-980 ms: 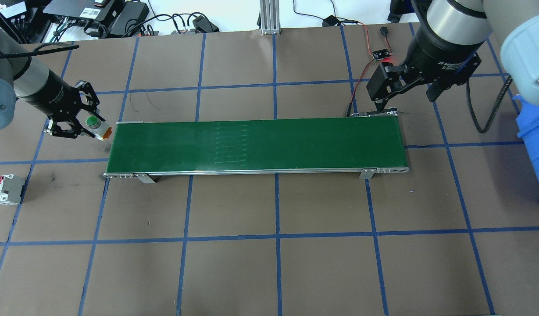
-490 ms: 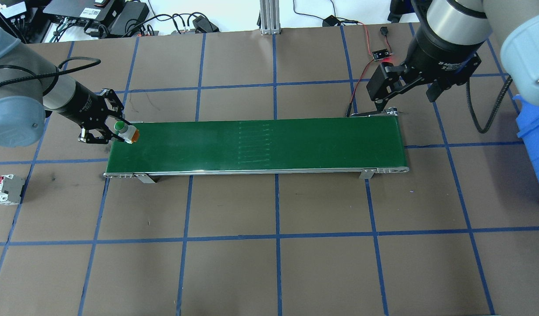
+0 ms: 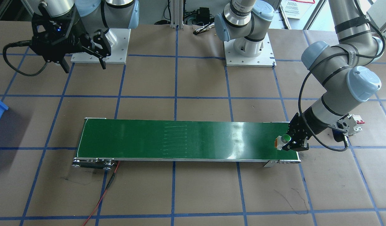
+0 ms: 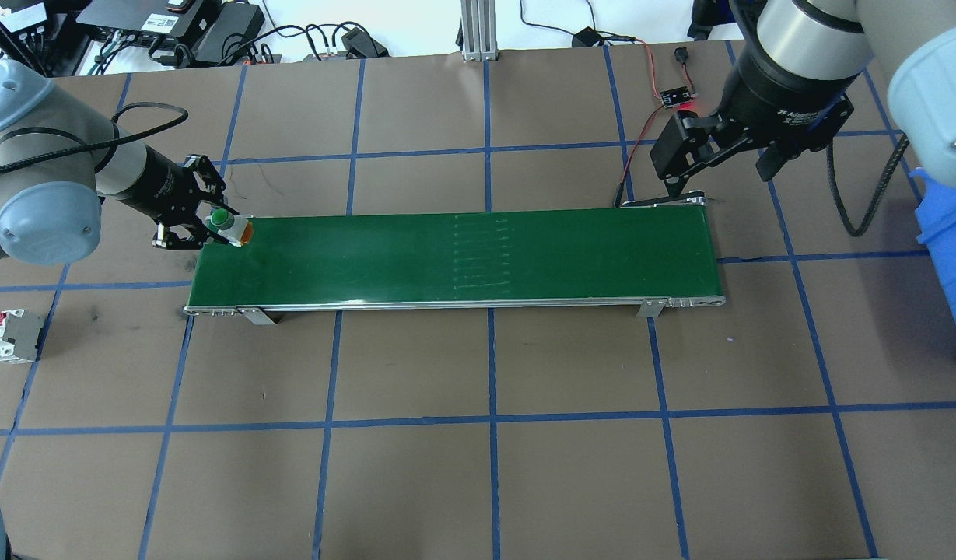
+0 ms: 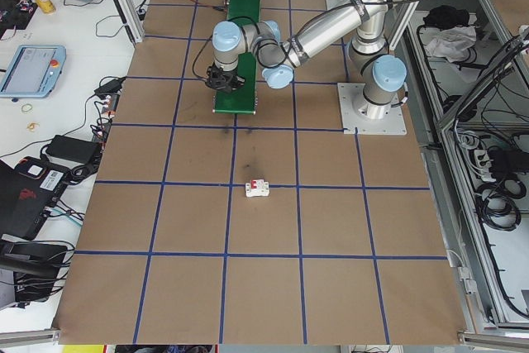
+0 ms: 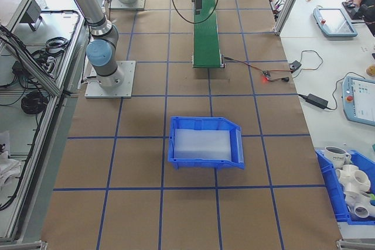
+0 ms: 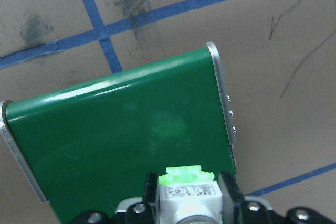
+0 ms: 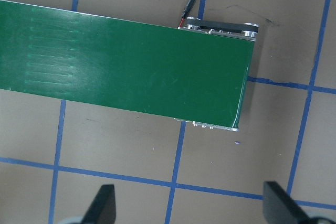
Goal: Move button from left to right
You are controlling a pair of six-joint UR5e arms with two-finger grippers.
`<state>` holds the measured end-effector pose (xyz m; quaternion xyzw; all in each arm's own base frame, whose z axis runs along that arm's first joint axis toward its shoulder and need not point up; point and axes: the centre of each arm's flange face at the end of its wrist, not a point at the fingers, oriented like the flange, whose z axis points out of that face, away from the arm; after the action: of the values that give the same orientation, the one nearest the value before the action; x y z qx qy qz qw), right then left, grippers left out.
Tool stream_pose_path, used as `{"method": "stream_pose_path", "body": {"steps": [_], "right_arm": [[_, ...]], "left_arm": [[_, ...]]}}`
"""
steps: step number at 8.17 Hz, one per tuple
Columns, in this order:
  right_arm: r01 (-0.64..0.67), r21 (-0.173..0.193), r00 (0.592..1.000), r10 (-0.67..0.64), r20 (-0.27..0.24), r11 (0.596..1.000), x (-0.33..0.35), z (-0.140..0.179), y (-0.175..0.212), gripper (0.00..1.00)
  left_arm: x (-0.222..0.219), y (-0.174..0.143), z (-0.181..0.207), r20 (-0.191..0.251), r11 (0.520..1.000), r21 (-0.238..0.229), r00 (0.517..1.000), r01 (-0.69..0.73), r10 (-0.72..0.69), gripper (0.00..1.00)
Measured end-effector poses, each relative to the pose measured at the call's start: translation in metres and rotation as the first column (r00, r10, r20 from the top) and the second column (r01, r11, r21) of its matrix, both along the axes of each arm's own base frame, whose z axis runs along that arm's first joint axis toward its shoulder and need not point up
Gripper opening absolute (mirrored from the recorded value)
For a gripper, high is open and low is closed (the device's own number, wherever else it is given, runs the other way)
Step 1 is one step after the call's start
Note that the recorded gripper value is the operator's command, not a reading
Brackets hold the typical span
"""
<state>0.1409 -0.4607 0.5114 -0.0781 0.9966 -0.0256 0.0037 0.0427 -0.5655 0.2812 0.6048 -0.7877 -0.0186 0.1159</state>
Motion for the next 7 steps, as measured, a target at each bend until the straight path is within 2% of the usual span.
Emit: {"method": "stream_pose_path", "body": {"steps": [6,7], "right_arm": [[0.0,0.001,1.0,0.0,0.0,1.0,0.0,0.0,0.0,1.0],[0.0,0.0,1.0,0.0,0.0,1.0,0.0,0.0,0.0,1.0]], "left_arm": [[-0.006,0.011,-0.021,-0.015,0.999,0.044,1.0,-0.014,0.015,0.0],[-0.007,0.012,-0.023,-0.017,0.999,0.05,1.0,-0.017,0.018,0.41]]}}
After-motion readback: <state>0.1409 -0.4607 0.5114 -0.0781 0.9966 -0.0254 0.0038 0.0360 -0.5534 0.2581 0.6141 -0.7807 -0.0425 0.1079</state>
